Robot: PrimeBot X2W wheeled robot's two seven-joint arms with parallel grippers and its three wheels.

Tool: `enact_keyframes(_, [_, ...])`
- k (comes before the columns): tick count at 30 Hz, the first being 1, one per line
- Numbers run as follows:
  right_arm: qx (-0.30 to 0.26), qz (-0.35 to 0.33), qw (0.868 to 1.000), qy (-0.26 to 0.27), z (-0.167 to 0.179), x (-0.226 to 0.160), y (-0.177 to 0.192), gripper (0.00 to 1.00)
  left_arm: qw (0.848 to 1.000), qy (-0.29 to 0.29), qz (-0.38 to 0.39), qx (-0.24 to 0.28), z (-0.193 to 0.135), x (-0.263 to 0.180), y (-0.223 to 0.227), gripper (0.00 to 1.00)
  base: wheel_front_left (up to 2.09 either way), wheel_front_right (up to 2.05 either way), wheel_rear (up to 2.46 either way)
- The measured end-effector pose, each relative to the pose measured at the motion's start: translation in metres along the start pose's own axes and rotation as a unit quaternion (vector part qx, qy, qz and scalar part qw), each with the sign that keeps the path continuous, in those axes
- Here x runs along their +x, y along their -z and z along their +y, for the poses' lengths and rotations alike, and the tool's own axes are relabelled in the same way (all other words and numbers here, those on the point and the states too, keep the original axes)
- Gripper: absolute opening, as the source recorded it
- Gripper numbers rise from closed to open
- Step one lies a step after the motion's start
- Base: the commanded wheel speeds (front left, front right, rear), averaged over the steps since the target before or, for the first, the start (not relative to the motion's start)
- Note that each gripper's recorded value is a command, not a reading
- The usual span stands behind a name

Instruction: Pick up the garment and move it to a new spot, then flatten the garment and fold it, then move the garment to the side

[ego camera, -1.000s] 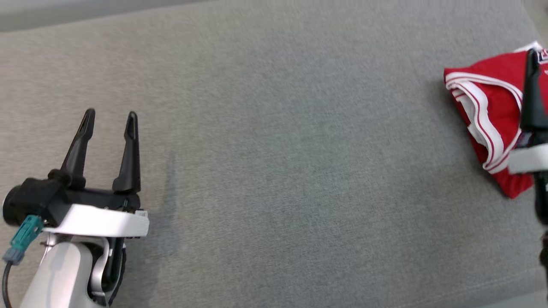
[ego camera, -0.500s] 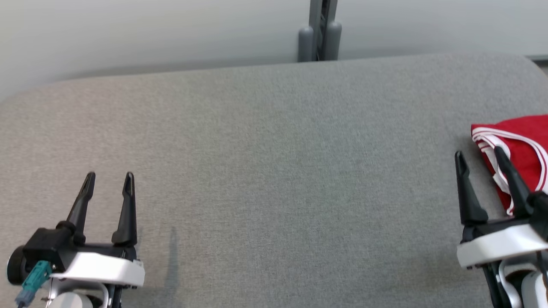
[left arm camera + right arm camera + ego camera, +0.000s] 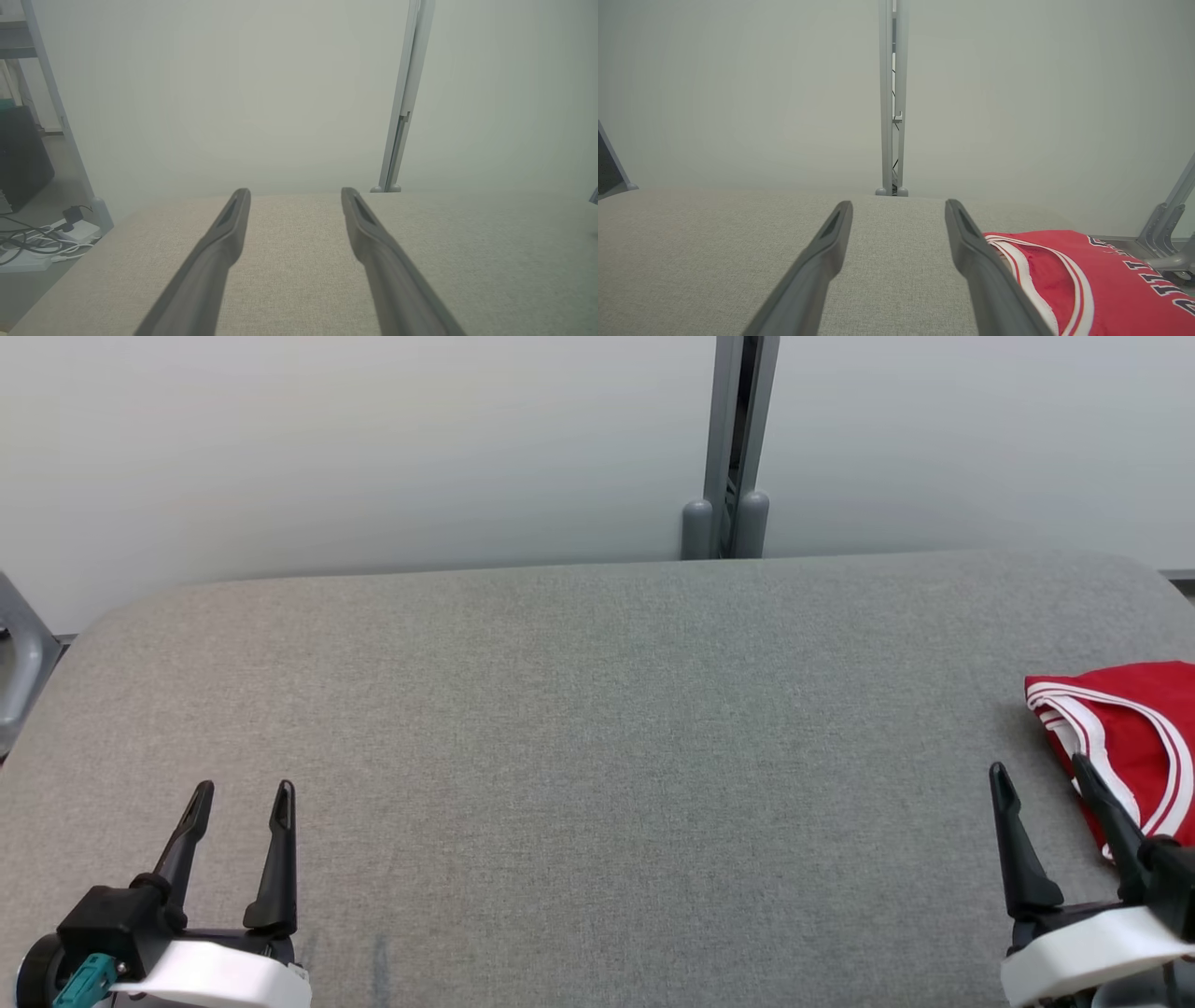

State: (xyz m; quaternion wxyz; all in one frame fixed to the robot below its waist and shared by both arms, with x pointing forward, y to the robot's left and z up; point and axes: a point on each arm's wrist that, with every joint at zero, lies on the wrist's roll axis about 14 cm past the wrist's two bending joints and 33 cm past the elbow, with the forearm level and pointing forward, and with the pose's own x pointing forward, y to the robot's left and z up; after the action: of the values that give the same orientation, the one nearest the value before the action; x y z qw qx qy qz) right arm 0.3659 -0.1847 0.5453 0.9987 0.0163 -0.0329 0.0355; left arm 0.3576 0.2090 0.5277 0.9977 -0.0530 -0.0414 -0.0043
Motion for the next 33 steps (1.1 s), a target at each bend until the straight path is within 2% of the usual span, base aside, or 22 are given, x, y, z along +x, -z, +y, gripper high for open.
enact_keyframes(9, [0.003, 0.011, 1.000, 0.000, 0.002, -0.012, 0.002, 1.00, 1.000, -0.006, 0.009, 0.001, 0.003, -0.008, -0.001, 1.00, 0.00, 0.00, 0.00])
enact_keyframes(33, [0.016, 0.005, 1.000, 0.002, 0.004, -0.010, 0.001, 1.00, 1.000, -0.010, 0.025, 0.001, 0.002, -0.009, -0.001, 1.00, 0.00, 0.00, 0.00])
